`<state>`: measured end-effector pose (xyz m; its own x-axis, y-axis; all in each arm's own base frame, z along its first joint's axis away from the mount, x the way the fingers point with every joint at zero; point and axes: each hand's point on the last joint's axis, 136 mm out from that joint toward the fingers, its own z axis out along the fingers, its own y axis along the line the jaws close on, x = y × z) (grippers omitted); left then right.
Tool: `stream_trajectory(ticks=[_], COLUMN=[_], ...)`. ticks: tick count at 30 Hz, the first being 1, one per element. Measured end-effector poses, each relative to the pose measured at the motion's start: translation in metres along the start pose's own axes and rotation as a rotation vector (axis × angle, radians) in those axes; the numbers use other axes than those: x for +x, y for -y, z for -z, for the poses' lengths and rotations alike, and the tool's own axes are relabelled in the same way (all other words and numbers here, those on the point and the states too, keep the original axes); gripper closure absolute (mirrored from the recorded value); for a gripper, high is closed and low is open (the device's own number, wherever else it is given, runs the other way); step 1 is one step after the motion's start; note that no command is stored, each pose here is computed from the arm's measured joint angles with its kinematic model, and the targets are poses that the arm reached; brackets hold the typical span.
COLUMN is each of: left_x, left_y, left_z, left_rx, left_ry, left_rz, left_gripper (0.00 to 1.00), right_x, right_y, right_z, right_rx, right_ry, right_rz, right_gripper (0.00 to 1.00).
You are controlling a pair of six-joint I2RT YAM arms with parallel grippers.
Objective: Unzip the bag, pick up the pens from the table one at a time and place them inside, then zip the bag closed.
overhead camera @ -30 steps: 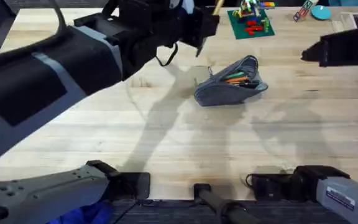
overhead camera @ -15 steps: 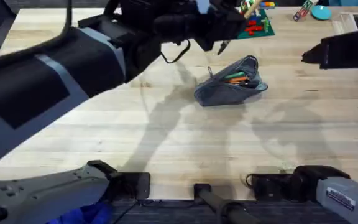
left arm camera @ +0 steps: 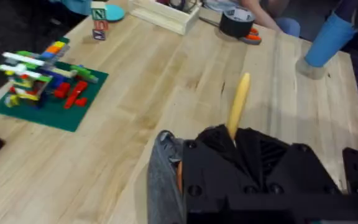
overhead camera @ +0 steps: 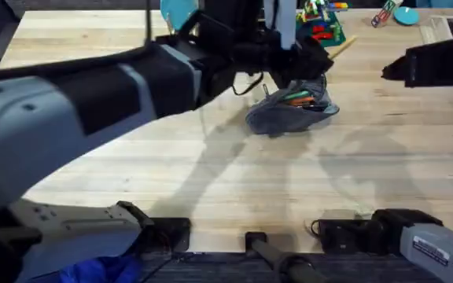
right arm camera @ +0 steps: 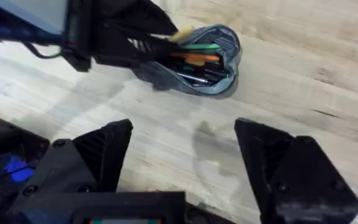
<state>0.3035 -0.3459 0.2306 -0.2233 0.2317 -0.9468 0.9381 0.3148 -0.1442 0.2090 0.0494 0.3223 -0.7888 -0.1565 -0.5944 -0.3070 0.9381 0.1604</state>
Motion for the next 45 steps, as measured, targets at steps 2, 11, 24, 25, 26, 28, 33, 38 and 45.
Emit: stream_trajectory(ticks=[2, 11, 24, 25, 26, 28, 33, 38, 45], left_x=[0.004, 0.033, 0.072, 0.076, 0.08, 0.088, 0.105, 0.114, 0.116], left_y=[0.003, 0.006, 0.0, 0.0, 0.0, 0.001, -0.006, -0.018, -0.023], left_z=[-0.007, -0.027, -0.041, -0.042, -0.041, -0.04, -0.035, -0.03, -0.028], left_rx=[0.015, 0.064, 0.078, 0.079, 0.081, 0.08, 0.04, -0.014, -0.042], left_ry=[-0.006, -0.061, -0.147, -0.159, -0.173, -0.205, -0.273, -0.31, -0.329], left_rz=[-0.005, 0.024, 0.042, 0.046, 0.049, 0.055, 0.059, 0.064, 0.066], left_gripper=[0.961, 0.961, 0.96, 0.96, 0.96, 0.96, 0.961, 0.961, 0.961], right_x=[0.0, 0.0, 0.0, 0.0, 0.0, 0.0, 0.0, 0.0, -0.001], right_y=[0.0, 0.0, 0.0, 0.0, 0.0, 0.0, 0.0, 0.0, 0.0], right_z=[0.0, 0.0, 0.0, 0.0, 0.0, 0.0, 0.0, 0.0, 0.0], right_rx=[0.0, 0.0, 0.0, 0.0, 0.0, 0.0, 0.0, 0.0, 0.001], right_ry=[0.0, 0.0, 0.0, -0.001, 0.0, 0.0, 0.0, 0.0, 0.003], right_rz=[0.0, 0.0, 0.0, 0.0, 0.0, 0.0, 0.0, 0.0, 0.001], right_gripper=[0.003, 0.003, 0.003, 0.003, 0.003, 0.004, 0.004, 0.004, 0.004])
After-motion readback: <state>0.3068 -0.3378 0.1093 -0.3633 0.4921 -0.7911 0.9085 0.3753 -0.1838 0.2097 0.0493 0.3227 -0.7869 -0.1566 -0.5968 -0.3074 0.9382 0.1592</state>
